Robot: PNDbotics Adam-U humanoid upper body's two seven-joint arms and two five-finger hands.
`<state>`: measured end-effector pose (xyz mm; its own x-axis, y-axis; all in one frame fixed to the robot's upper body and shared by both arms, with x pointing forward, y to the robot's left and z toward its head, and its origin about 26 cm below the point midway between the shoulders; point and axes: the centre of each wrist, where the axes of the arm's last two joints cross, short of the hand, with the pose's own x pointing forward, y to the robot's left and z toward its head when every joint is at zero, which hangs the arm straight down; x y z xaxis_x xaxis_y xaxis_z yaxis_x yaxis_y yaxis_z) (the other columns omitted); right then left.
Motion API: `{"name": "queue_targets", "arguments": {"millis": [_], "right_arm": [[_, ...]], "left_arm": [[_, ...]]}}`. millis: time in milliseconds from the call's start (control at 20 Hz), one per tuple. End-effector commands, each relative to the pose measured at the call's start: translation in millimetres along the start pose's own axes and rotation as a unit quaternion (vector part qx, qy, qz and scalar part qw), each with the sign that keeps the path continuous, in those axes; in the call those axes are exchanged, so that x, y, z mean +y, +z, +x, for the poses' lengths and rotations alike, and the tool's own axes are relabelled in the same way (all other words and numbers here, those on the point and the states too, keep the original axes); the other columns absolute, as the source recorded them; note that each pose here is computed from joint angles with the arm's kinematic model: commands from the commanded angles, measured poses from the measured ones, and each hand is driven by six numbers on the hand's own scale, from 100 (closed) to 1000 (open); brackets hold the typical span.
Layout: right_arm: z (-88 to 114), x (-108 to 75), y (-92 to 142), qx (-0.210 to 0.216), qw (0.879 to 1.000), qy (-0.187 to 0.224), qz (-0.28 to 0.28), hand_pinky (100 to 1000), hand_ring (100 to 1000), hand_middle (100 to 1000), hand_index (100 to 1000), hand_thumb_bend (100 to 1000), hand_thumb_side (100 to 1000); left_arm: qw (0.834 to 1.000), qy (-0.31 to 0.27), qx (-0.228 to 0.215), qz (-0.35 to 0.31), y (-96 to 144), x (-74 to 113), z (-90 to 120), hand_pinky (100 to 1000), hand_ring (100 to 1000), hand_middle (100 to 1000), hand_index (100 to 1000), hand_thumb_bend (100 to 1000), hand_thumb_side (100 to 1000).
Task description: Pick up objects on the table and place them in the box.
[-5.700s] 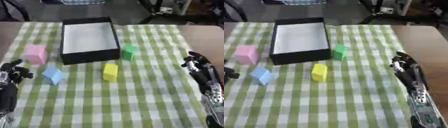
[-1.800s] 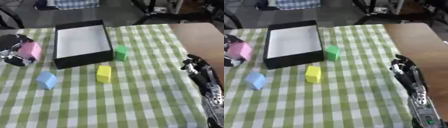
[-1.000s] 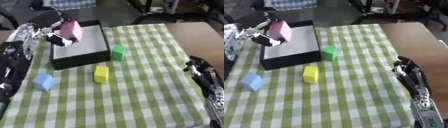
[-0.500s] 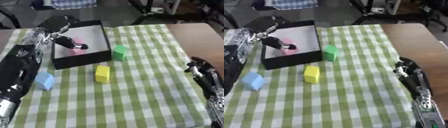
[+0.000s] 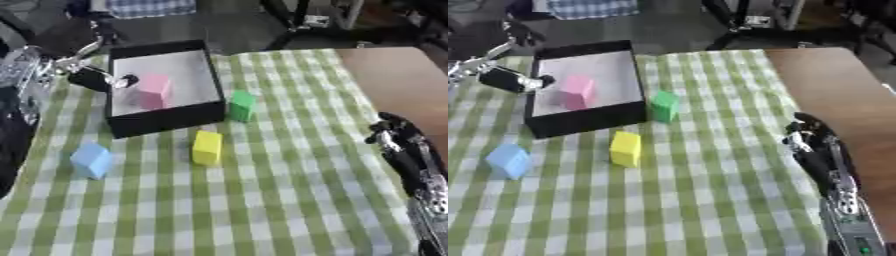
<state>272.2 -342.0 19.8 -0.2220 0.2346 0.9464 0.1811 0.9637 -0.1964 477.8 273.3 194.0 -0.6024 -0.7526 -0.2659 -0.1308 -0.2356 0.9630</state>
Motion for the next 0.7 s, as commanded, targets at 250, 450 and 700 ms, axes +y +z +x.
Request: {"name": "queue_targets", "arguments": {"millis": [250, 450, 700], "right_arm": [[6.1, -12.9, -4.1, -0.010, 1.000, 0.021, -0.006, 799, 559, 601, 807, 100, 462], [6.5, -12.5, -4.9, -0.011, 1.000, 0.022, -0.004, 799, 559, 601, 807, 100, 463], [6.8, -12.3, -5.3, -0.011, 1.000, 0.023, -0.002, 799, 559, 601, 807, 100, 462]], "left_arm": [[0.993, -0.044, -0.046, -0.103, 61.0, -7.5, -30.2, 769, 659, 663, 868, 500, 718], [0.985, -0.047, -0.073, -0.148, 91.6, -11.1, -39.0, 768, 659, 664, 871, 503, 726], [0.978, -0.022, -0.110, -0.176, 104.1, -16.0, -46.6, 767, 657, 660, 869, 515, 727]]}}
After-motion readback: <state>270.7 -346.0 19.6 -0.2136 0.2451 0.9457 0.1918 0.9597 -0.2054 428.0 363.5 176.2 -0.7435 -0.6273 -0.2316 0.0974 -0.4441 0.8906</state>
